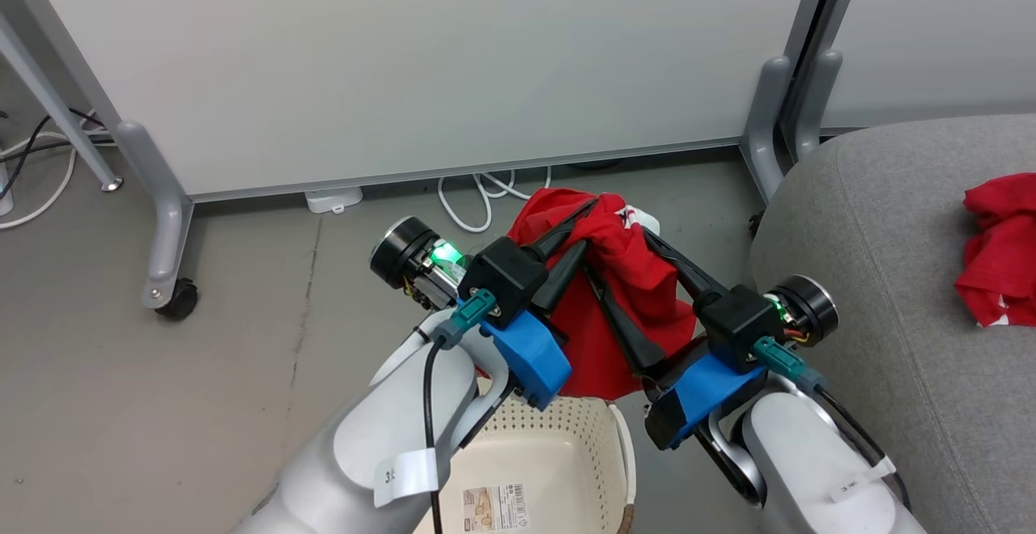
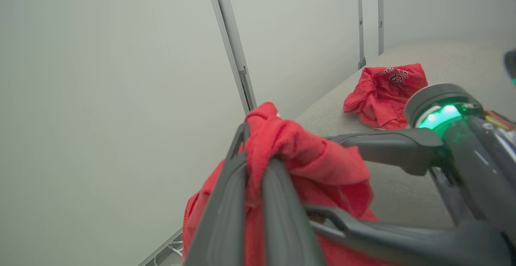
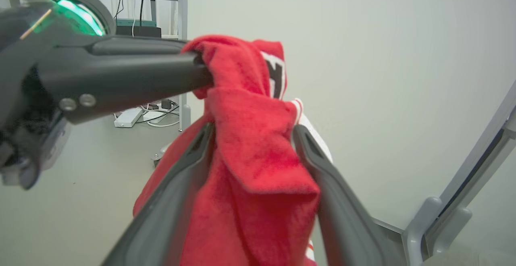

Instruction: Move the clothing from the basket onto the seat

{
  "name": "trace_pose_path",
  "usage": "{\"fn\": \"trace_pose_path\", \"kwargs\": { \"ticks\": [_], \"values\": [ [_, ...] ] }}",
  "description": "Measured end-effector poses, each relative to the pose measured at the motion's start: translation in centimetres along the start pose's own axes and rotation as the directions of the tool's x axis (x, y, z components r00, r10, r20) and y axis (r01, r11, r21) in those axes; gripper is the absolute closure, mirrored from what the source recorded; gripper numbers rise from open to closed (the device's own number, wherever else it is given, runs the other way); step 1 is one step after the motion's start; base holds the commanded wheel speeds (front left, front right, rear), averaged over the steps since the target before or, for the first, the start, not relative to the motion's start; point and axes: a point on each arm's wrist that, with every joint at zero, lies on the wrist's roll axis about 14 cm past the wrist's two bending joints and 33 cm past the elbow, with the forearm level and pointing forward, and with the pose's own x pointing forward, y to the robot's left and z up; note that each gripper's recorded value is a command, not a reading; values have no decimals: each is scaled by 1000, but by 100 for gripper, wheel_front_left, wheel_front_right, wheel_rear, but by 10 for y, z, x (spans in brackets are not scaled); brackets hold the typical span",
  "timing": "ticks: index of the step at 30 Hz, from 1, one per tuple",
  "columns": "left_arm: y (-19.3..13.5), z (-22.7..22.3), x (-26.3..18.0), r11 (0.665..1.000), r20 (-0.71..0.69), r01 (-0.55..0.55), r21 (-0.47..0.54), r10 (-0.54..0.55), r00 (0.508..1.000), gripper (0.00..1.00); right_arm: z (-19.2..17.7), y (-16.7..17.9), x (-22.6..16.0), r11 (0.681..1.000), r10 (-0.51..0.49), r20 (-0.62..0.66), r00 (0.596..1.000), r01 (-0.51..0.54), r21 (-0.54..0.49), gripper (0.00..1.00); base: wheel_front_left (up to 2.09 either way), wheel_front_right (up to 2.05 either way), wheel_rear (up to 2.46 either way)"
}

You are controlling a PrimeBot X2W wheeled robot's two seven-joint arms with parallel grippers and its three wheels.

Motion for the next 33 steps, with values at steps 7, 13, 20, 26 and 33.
{"fn": "trace_pose_path", "kwargs": {
  "ticks": [7, 13, 20, 26, 33],
  "values": [
    [-3, 1, 1, 1000, 4, 9, -1, -9, 1000, 100, -11, 1, 1, 1000, 2, -36, 999, -1, 16, 100, 0, 0, 0],
    [-4, 3, 2, 1000, 8, 13, 2, -13, 1000, 100, -11, 0, 0, 1000, -3, -38, 999, 4, 17, 100, 0, 0, 0],
    [-5, 2, 2, 1000, 5, 16, 1, -16, 1000, 100, -11, -1, -1, 1000, -9, -37, 999, 10, 19, 100, 0, 0, 0],
    [-5, 0, 3, 1000, 2, 17, 1, -17, 1000, 59, -12, -2, -1, 1000, -14, -38, 999, 14, 22, 100, 0, 0, 0],
    [-3, -1, 4, 1000, 0, 13, 3, -13, 1000, 0, -9, -8, 0, 999, -34, -27, 999, 35, 31, 100, 0, 0, 0]
  ]
}}
